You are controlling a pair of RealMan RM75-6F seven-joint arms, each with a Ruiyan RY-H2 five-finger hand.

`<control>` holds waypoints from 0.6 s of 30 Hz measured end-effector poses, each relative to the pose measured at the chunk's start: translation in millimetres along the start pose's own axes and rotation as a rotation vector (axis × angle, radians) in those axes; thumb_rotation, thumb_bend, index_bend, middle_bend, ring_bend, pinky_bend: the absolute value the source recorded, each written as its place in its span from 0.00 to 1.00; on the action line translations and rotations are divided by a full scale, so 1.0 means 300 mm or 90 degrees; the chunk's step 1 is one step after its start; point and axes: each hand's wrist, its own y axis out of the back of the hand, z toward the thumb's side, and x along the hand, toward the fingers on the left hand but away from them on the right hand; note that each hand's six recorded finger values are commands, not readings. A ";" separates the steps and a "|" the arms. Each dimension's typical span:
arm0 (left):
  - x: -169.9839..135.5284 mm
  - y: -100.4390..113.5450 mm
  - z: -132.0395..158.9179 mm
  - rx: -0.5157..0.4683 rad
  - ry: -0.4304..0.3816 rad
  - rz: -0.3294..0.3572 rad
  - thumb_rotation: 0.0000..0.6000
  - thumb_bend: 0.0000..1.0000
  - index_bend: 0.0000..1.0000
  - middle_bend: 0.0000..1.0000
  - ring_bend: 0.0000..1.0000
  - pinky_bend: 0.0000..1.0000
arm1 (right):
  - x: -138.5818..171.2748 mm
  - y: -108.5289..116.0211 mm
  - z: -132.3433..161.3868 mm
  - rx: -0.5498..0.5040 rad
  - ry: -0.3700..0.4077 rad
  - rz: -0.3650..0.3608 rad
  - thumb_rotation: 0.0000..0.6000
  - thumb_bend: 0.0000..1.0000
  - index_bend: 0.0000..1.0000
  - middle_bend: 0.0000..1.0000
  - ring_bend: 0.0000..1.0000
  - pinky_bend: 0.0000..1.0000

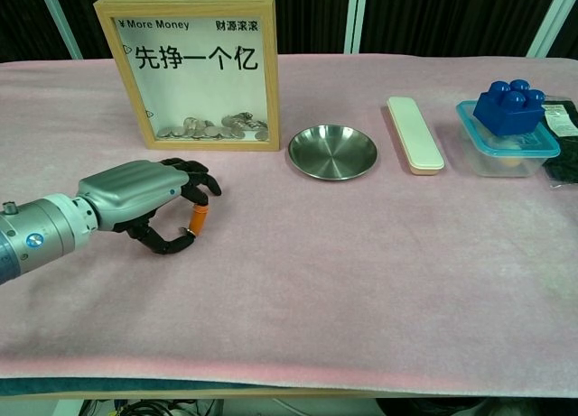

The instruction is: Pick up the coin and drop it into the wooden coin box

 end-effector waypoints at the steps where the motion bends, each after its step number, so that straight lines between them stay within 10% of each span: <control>1: 0.000 -0.001 -0.001 0.000 0.001 0.000 1.00 0.40 0.62 0.19 0.00 0.05 | 0.000 0.000 0.000 0.000 0.000 0.000 1.00 0.17 0.14 0.03 0.15 0.19; 18: 0.000 0.033 0.005 0.004 0.002 0.027 1.00 0.40 0.63 0.19 0.00 0.05 | -0.001 0.000 0.000 -0.002 -0.002 0.000 1.00 0.17 0.14 0.03 0.15 0.19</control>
